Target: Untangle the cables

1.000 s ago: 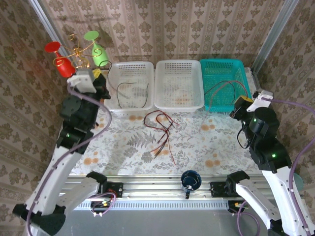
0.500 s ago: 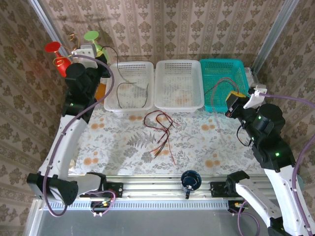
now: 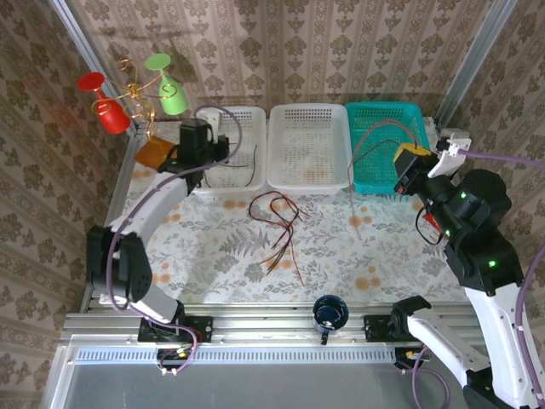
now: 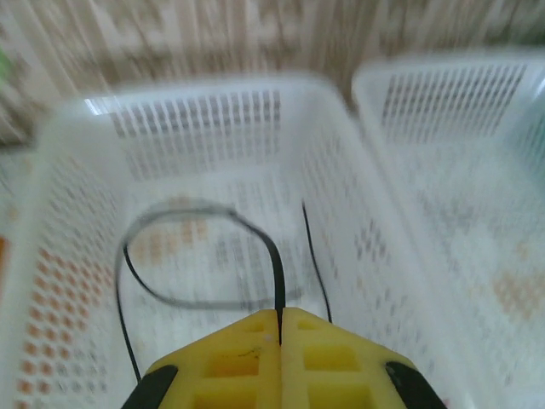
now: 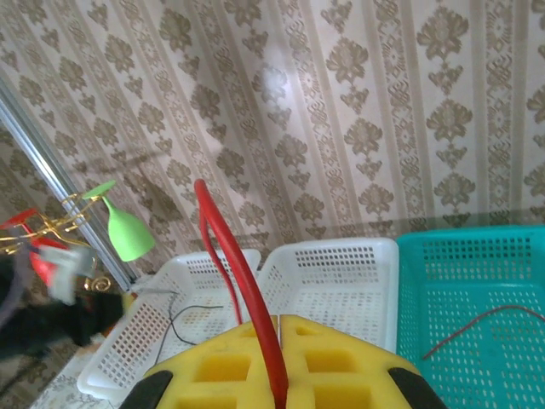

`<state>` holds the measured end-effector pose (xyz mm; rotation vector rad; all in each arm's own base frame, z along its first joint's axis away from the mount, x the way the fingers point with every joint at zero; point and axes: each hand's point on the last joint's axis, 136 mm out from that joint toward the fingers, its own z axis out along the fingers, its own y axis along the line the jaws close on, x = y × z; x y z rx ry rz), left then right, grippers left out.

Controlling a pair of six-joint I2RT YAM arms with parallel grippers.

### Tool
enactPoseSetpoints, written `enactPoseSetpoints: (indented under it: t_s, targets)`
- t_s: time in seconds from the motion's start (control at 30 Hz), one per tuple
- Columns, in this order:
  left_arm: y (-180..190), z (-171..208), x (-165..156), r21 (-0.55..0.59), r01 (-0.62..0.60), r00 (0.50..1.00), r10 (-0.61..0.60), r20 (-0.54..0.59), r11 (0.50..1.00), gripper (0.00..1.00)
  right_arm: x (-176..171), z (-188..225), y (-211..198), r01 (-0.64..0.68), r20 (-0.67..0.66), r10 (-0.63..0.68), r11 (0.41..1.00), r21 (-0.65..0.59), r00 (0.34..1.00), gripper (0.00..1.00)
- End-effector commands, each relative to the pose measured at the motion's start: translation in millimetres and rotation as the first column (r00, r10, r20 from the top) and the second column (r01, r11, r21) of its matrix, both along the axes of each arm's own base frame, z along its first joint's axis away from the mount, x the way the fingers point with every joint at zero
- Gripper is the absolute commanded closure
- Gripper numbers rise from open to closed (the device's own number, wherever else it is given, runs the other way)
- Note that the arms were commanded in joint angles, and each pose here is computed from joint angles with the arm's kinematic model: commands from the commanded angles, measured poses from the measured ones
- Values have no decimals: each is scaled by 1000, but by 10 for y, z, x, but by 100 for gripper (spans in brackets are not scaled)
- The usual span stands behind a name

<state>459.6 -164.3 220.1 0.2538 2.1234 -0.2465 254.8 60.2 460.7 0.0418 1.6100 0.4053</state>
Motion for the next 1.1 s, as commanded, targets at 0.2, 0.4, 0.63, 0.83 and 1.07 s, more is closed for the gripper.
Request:
enactPoseSetpoints:
  t_s: [0.2, 0.4, 0.63, 0.83, 1.07]
  targets:
    - [-79, -1109, -60, 59, 52, 954, -32, -298, 997, 100, -16, 205, -47, 22, 4, -21, 999, -29, 1000, 100]
    - [-100, -1054, 19, 91, 68, 946, -35, -322, 994, 70, -63, 173, -95, 43, -4, -43, 999, -33, 999, 100]
    - [-30, -344, -6, 133, 50, 991, -32, -134, 990, 30, 55, 75, -213, 124, -52, -126, 992, -39, 991, 100]
    - [-151, 241, -265, 67, 104, 995, -105, 2, 992, 29, 329, 195, -315, 220, 14, -220, 976, 6, 975, 100]
    - [-473, 384, -757, 1, 186, 981, -186, 59, 983, 29, 612, 479, -404, 308, 77, -302, 949, -69, 950, 100]
